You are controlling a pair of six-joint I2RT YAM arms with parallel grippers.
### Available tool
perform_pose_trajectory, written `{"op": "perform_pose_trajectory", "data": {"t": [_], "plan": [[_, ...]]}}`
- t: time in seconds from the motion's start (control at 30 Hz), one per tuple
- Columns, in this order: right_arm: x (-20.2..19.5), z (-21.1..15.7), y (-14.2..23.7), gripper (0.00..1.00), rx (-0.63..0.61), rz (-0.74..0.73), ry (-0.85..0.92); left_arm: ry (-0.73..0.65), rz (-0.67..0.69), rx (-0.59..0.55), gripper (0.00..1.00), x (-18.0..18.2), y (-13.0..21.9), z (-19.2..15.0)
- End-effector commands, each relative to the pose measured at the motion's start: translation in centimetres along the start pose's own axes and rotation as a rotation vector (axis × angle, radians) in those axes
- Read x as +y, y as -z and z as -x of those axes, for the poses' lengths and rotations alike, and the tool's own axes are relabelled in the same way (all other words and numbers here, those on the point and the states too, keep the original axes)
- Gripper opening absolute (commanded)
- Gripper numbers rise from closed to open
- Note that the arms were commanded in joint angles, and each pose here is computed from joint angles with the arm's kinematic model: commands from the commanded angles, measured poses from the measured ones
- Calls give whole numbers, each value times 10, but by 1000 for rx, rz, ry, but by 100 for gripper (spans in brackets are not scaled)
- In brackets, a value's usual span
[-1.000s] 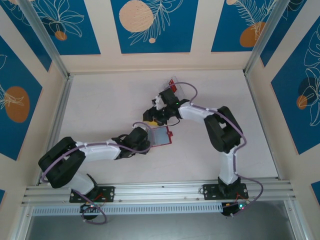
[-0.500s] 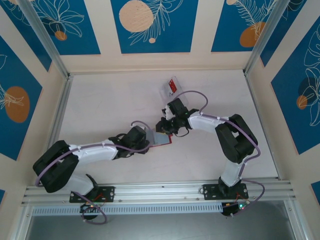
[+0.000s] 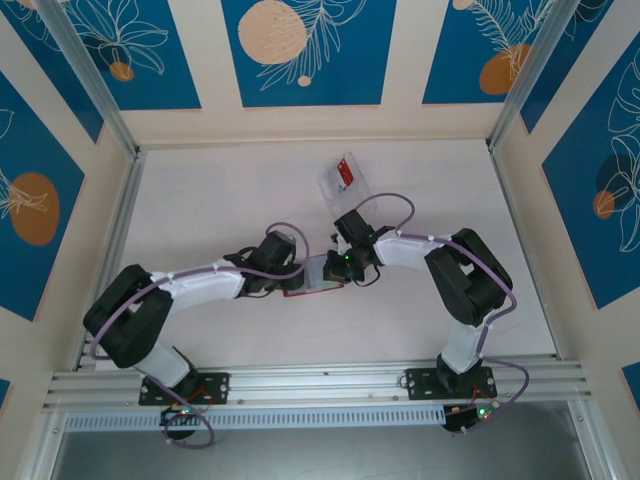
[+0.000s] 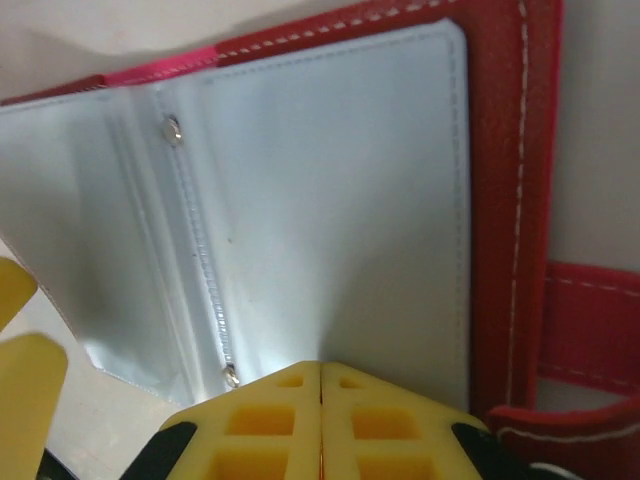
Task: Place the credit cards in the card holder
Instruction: Flip over the card slot in the card holder, then pick up the credit card from the storage box.
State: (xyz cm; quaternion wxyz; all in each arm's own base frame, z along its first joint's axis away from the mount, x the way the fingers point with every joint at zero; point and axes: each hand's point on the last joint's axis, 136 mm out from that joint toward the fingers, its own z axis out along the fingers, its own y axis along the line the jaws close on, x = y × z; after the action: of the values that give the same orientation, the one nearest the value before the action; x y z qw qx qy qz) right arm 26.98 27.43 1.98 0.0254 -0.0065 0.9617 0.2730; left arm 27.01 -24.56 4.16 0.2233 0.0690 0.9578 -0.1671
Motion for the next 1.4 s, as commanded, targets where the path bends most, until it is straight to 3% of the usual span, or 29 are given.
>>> {"op": "perform_pose_trajectory", "data": {"t": [0.0, 0.4, 0.67, 0.83, 1.0, 1.2, 1.37], "plan": [[-24, -10, -5, 9, 37, -69, -27, -3, 39, 37, 36, 10, -5, -7], [-39, -14, -3, 9, 52, -104, -51, -11, 133, 72, 28, 36, -14, -27], [-17, 2, 10, 10, 14, -33, -2, -24, 72, 90, 28, 26, -18, -33], [8, 40, 56, 18, -124, 20, 66, -28, 24, 96, 28, 17, -23, -35], [18, 93, 116, 32, -287, -18, 127, -39, 11, 108, 28, 15, -28, -39], [14, 169, 164, 33, -439, -112, 154, -44, -7, 108, 28, 10, -31, -38], [3, 224, 172, 35, -502, -168, 172, -44, -14, 109, 27, 8, -32, -39]]}}
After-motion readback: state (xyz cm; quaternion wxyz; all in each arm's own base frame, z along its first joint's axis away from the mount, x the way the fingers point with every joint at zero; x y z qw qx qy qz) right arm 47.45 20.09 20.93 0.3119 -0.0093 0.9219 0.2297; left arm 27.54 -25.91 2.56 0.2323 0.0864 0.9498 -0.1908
